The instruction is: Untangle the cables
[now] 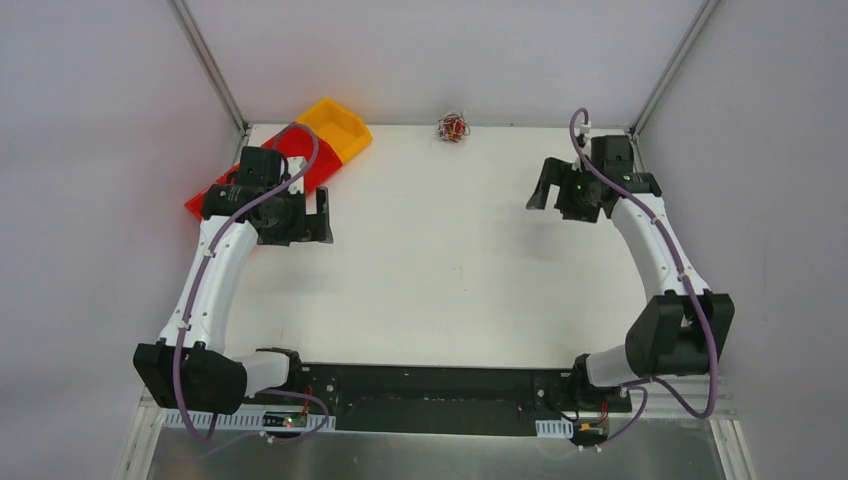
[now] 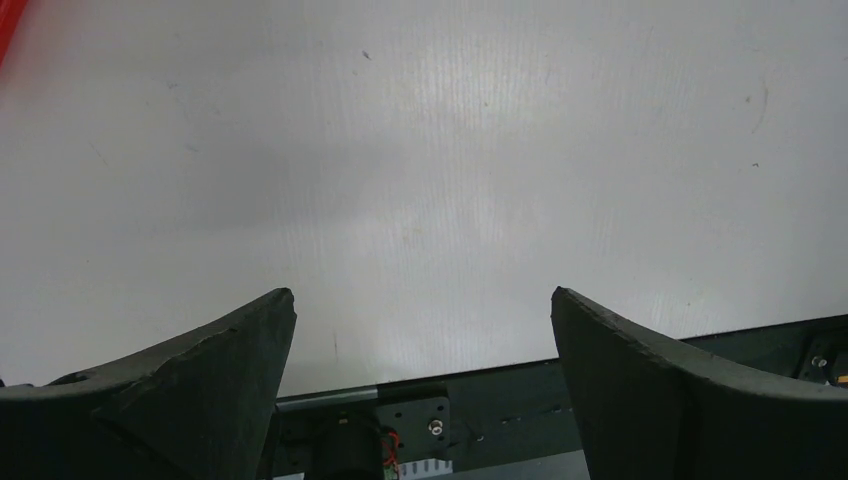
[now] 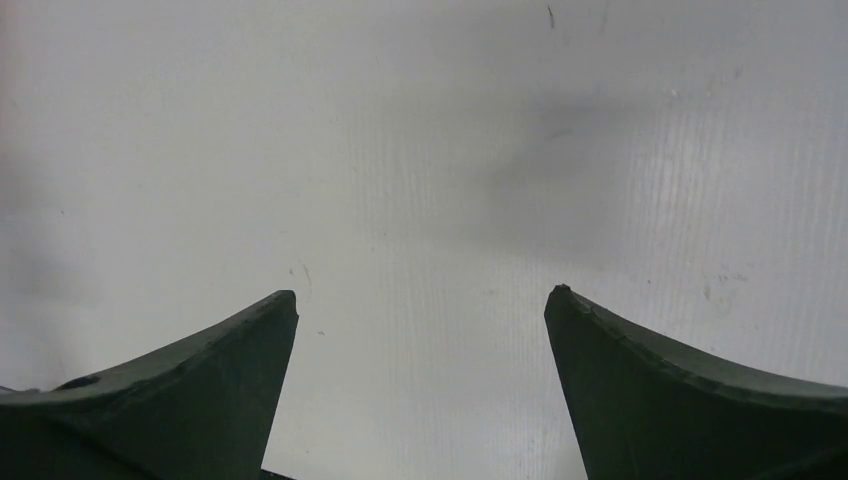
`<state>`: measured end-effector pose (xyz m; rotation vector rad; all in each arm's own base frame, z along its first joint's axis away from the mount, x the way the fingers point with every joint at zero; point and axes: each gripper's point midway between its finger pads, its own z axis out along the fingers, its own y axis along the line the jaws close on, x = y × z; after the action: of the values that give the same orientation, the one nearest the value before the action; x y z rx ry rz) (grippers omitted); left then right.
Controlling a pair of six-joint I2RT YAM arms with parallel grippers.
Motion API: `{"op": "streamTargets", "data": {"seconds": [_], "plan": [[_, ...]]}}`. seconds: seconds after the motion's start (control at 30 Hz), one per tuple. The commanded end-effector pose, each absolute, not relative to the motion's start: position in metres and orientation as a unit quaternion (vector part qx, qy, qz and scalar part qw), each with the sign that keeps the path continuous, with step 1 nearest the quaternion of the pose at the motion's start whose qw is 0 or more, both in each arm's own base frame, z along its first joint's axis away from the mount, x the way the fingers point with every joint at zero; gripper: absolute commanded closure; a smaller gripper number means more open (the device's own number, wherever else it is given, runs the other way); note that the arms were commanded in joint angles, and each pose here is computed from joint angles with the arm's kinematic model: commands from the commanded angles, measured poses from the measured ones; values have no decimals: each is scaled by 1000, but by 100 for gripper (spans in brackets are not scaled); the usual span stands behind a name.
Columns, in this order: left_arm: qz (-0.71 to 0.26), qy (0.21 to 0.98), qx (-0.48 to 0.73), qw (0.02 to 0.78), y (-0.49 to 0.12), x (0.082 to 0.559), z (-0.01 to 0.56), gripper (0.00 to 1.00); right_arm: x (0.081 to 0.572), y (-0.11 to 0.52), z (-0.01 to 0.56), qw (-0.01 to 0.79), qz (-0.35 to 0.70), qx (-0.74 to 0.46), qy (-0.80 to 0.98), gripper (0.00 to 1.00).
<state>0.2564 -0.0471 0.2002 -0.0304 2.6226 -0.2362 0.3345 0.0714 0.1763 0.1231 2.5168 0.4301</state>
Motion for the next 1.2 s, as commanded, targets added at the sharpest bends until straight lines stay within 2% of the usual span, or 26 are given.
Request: {"op": "streamTargets", "data": {"seconds": [0.0,0.13,0.37,0.57,0.87,1.17], "plan": [[-143,945,20,292,-65,253,234,0,396,94,211,346,193,77,915,1],[-188,936,22,296,-79,238,240,0,450,129,219,344,244,89,902,1],[-172,927,57,328,-74,229,248,0,556,178,205,383,266,80,881,1],[-134,933,90,322,-62,225,247,0,636,192,198,468,269,97,836,1],[-102,953,98,268,-50,226,233,0,699,230,158,522,342,152,766,1],[-64,971,92,211,-33,218,225,0,723,260,113,553,363,196,724,5]]}}
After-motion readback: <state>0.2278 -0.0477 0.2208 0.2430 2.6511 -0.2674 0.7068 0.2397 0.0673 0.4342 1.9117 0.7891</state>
